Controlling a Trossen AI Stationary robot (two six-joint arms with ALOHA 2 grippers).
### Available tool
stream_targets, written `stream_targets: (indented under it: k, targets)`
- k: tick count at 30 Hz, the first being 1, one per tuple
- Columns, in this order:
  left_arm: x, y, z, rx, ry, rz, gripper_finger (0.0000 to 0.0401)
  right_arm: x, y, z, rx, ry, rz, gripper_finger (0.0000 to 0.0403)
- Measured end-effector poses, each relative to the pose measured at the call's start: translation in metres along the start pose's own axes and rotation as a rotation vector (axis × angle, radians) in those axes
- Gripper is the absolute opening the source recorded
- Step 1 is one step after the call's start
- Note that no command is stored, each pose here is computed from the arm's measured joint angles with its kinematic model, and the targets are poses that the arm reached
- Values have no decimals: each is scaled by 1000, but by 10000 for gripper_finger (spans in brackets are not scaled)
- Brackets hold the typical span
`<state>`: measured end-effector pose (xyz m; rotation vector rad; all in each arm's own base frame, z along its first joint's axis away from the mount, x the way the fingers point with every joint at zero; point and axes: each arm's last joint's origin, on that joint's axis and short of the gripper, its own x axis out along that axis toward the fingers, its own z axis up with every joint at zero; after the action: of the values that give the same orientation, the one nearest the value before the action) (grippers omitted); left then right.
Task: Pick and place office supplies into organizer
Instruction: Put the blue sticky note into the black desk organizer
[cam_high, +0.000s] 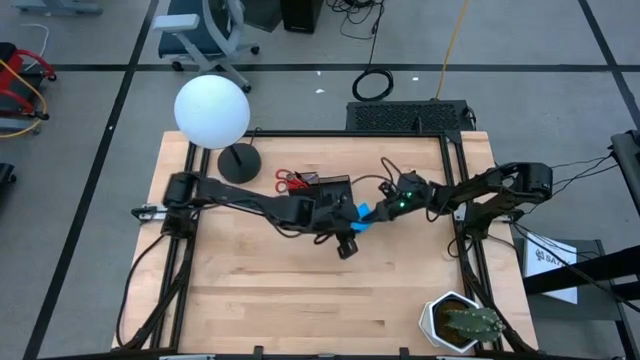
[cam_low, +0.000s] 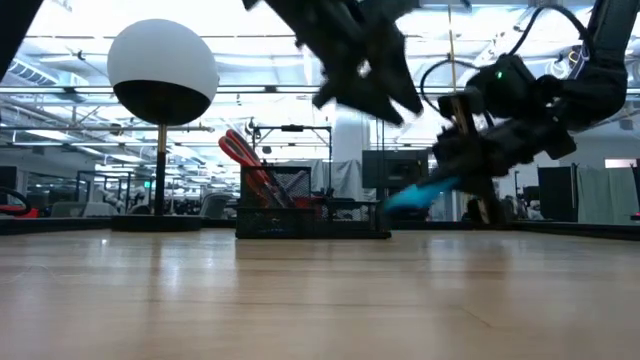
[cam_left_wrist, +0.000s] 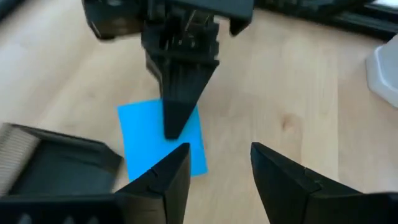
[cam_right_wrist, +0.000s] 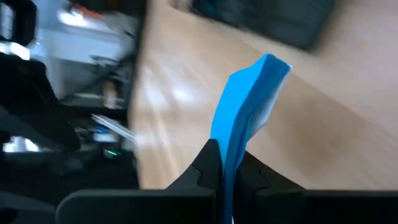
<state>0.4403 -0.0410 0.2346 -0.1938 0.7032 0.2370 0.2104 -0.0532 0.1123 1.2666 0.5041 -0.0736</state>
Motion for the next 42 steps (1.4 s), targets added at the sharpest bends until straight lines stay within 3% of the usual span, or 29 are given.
stream_targets:
  k: [9, 15, 22, 32, 42]
  targets:
    - [-84, 17, 30, 3, -89, 120, 172, -2, 19, 11, 27, -155, 158, 2]
    - [-133, 33, 39, -4, -128, 220, 172, -4, 24, 17, 45, -331, 165, 2]
    - [-173, 46, 44, -19, -178, 248, 172, 0, 36, 28, 27, -430, 162, 2]
    - [-211, 56, 43, -20, -212, 272, 172, 28, 46, 49, 2, -432, 81, 2]
    - [-213, 59, 41, -8, -186, 298, 172, 62, 35, 63, 29, -402, 24, 2]
